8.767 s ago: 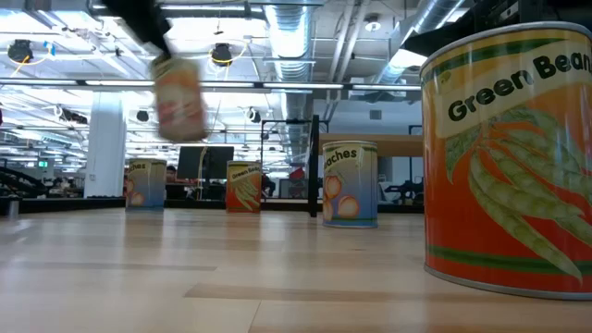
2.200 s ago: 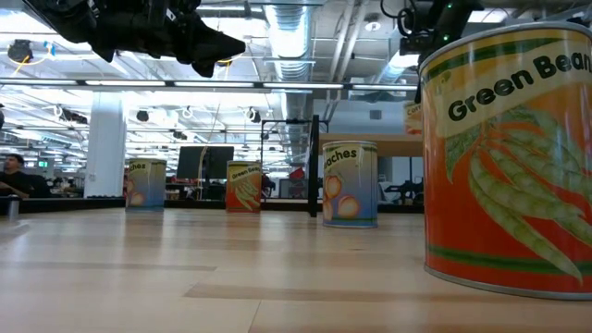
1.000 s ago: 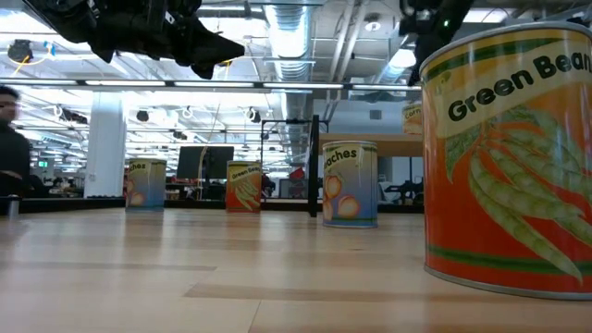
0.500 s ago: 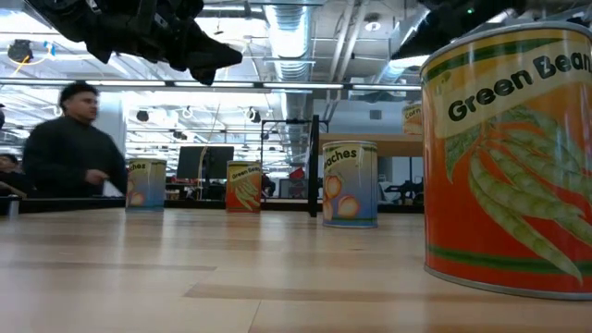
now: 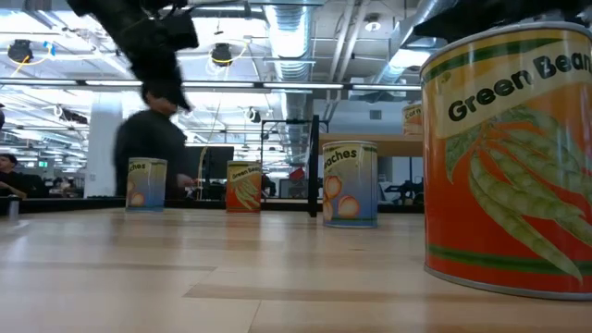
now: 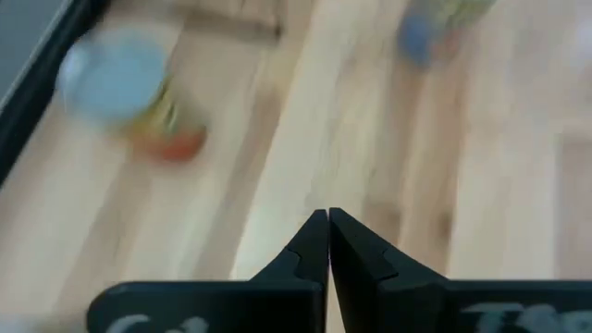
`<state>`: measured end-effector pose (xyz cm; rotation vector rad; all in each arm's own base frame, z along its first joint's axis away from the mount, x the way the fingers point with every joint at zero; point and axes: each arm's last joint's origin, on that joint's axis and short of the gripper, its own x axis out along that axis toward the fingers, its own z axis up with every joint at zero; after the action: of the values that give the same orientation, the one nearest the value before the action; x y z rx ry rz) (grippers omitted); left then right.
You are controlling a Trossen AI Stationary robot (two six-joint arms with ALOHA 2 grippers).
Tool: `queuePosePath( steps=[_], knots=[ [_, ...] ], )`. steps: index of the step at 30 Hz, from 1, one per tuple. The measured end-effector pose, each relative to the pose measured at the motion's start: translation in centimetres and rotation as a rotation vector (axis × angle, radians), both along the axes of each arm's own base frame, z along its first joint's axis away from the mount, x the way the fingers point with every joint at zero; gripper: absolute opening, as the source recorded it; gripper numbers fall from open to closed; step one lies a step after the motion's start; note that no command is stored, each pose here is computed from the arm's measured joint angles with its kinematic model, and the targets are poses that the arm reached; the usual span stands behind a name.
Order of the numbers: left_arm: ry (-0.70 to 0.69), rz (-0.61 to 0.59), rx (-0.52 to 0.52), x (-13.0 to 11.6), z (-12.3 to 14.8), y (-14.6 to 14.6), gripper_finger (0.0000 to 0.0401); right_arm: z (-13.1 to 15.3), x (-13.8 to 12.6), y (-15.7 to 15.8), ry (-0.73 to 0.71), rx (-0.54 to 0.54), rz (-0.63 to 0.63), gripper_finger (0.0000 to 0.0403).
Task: Pick and place cans onto a shelf
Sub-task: Put the top canned peaches on the shelf
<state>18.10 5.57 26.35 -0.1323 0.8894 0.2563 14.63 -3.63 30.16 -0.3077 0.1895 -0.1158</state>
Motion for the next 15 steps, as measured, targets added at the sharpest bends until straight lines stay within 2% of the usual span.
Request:
queuePosePath(
  steps=[6, 10, 15],
  knots=[
    [0.177, 0.150, 0.043, -1.7, -0.4, 0.9, 0.0015, -2.2, -0.5, 0.6, -0.026, -0.006, 0.019, 0.0003],
    [0.203, 0.155, 0.049, -2.1, -0.5, 1.8, 0.0046, -3.2, -0.7, 0.8, -0.076, 0.082, 0.066, 0.0003],
    [0.222, 0.165, 0.068, -2.7, -0.6, 2.9, 0.0095, -6.1, 0.1, 1.1, -0.089, 0.150, 0.101, 0.0004]
  ],
)
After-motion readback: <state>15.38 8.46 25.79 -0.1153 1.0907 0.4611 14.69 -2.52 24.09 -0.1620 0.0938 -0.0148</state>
